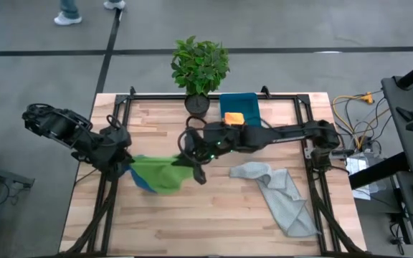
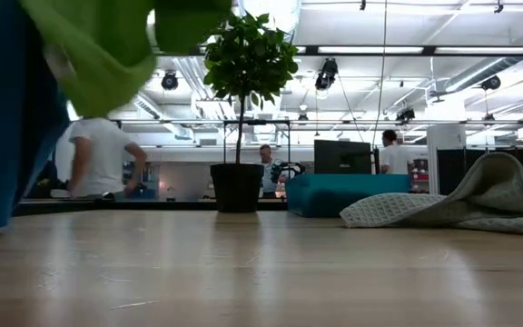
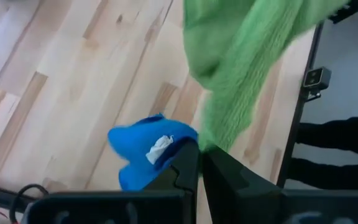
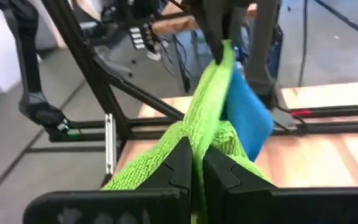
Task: Fold microfiber towels
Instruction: Fold the green microfiber towel
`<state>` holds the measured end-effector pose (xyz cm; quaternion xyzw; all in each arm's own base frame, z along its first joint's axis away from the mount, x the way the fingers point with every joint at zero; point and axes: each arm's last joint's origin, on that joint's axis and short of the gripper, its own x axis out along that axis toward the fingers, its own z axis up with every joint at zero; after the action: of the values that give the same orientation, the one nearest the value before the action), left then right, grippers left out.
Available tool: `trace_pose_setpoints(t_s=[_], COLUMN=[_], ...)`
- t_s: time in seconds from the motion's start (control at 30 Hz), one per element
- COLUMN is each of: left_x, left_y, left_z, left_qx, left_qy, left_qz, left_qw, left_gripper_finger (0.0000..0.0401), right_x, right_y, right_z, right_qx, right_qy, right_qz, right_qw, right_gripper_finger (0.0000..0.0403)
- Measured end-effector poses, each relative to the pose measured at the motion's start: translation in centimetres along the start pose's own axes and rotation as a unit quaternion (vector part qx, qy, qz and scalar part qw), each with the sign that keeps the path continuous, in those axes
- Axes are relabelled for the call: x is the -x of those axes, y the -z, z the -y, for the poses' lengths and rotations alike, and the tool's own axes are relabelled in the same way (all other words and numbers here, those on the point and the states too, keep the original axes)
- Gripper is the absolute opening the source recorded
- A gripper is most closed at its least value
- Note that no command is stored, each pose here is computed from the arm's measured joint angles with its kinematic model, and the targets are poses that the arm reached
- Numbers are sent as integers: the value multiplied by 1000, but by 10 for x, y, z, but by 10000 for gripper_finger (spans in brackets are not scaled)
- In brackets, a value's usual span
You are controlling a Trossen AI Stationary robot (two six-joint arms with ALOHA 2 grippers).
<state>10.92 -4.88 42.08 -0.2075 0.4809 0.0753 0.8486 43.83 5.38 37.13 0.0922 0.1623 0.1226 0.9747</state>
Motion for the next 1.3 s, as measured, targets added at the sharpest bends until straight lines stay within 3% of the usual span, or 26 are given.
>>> trace_pose_setpoints(t_s=[0.17, 0.5, 0.73, 0.87, 1.13, 1.3], left_x=[-1, -13, -62, -90, -101, -119], left_y=[5, 1, -5, -11, -37, -63], left_z=[-4, 3, 18, 29, 49, 65], left_qx=[-21, -44, -121, -181, -272, -296], left_qy=[-15, -14, -21, -1, 14, 74], left_qz=[-28, -21, 42, 123, 266, 313], left_qw=[999, 999, 992, 976, 925, 899], left_gripper_finger=[1, 1, 0, 0, 3, 47], right_x=[22, 27, 31, 35, 42, 44], right_y=[-13, -19, -12, -6, 19, 27], right_z=[-5, -8, -13, -24, -54, -69], right_qx=[-8, -16, -40, -37, 20, 65], right_qy=[17, 19, 23, 17, -11, -32], right_qz=[-64, -71, -117, -146, -259, -289], right_qw=[998, 997, 992, 988, 966, 955], right_gripper_finger=[9, 9, 9, 9, 8, 8])
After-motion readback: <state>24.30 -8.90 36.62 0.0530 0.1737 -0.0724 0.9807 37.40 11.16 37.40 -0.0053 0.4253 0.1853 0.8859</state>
